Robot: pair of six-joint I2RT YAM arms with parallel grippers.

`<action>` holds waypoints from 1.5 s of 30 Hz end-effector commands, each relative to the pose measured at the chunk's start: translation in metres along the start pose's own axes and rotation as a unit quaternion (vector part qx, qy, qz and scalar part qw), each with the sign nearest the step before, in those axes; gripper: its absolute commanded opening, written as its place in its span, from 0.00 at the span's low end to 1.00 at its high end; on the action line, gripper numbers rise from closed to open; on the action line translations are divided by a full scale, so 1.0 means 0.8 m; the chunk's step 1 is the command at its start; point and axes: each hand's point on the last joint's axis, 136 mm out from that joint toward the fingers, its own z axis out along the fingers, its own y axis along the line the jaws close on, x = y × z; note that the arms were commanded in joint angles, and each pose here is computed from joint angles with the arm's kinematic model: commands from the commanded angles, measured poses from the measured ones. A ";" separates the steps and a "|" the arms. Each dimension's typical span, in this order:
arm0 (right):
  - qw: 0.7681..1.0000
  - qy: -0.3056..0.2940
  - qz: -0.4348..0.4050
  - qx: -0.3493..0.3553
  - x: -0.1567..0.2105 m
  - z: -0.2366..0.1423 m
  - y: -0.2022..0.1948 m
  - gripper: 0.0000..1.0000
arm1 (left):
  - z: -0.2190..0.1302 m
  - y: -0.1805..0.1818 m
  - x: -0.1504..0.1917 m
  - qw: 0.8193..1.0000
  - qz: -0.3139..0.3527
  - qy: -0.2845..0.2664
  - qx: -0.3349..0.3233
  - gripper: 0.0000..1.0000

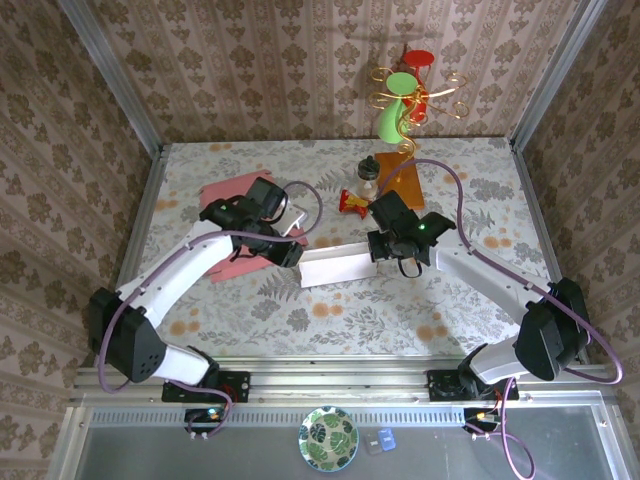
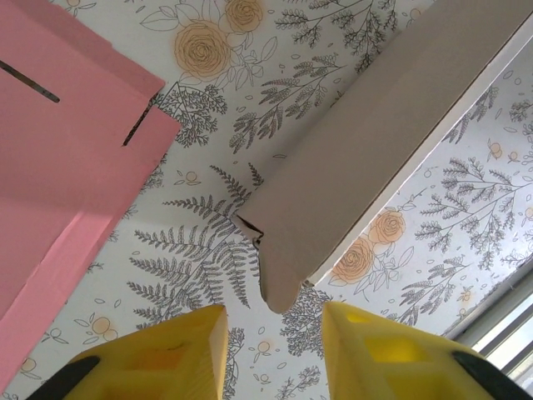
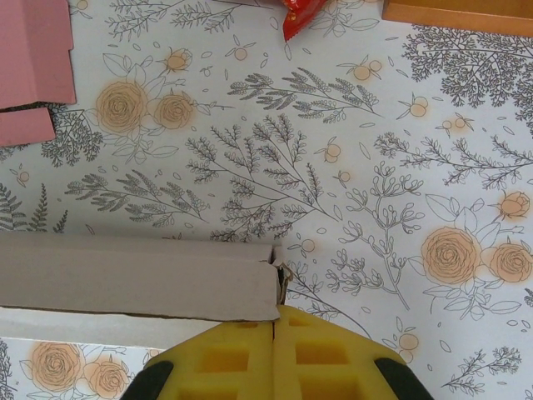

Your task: Fold the paper box

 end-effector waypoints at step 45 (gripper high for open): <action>1.000 0.004 0.007 0.022 0.008 -0.002 0.004 0.00 | 0.014 -0.012 -0.015 0.986 -0.163 0.042 -0.022 0.00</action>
